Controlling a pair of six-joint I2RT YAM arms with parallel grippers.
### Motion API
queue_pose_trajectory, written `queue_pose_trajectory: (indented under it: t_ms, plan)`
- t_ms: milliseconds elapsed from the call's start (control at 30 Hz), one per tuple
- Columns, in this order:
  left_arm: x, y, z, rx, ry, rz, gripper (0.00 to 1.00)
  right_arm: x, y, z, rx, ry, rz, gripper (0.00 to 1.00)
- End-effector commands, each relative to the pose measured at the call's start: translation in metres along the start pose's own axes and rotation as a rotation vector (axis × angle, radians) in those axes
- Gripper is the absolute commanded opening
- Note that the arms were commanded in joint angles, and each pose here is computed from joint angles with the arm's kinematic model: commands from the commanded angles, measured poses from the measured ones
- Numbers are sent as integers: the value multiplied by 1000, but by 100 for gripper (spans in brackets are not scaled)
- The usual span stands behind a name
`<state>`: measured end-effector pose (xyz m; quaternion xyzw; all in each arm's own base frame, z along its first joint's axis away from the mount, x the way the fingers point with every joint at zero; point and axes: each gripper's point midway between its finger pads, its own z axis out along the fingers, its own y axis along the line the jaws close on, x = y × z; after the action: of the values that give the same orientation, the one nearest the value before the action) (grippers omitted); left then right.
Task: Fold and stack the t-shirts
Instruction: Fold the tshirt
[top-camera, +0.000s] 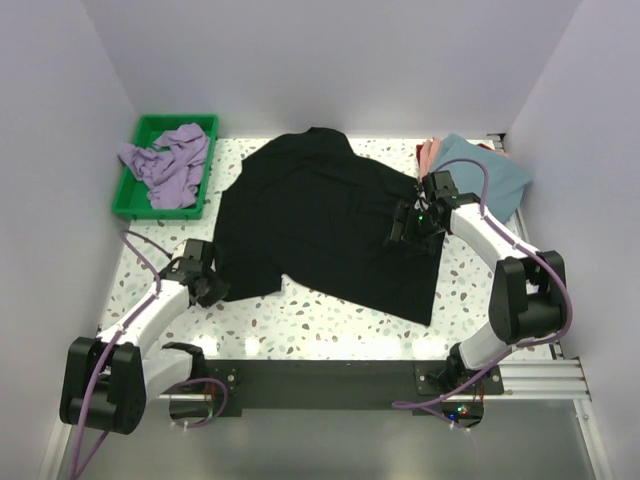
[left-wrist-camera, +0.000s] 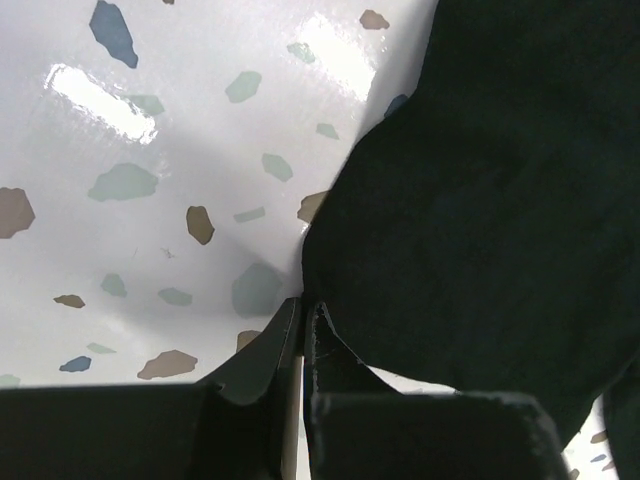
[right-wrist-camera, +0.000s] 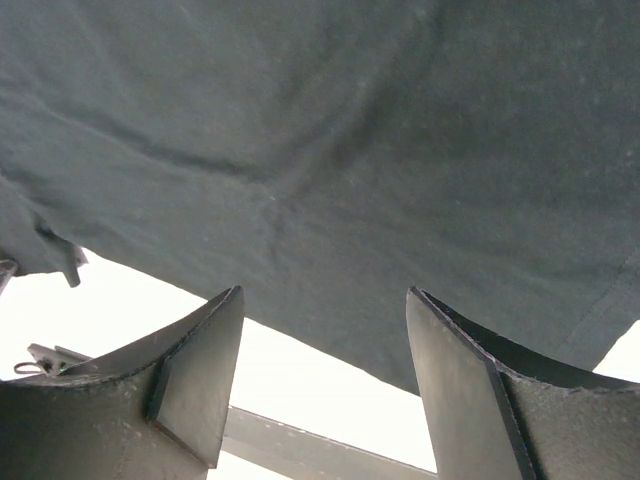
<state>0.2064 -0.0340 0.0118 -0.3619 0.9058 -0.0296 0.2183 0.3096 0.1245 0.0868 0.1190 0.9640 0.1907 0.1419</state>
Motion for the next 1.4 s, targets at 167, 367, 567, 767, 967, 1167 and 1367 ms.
queue_pose_trajectory:
  t_ms: [167, 367, 567, 767, 967, 1167, 1367]
  plan:
    - [-19, -29, -22, 113, -29, 56, 0, 33, -28, -6, 89, 5, -5, 67]
    - [-26, -40, -34, 145, -29, 102, 0, 80, -52, -2, 226, 43, 7, 64]
    - [-35, -32, -42, 106, -54, 164, 0, 120, -81, -1, 365, 60, 68, 62]
    - [-42, -37, -59, 137, -70, 152, 0, 132, -108, -21, 492, 12, 94, 61]
    - [-48, -42, -78, 179, -91, 149, 0, 138, -118, -28, 543, -3, 144, 59]
    - [-46, -41, -86, 199, -97, 154, 0, 137, -123, -31, 563, -39, 177, 54]
    - [-43, -38, -86, 201, -92, 174, 0, 143, -126, -19, 552, -37, 208, 49]
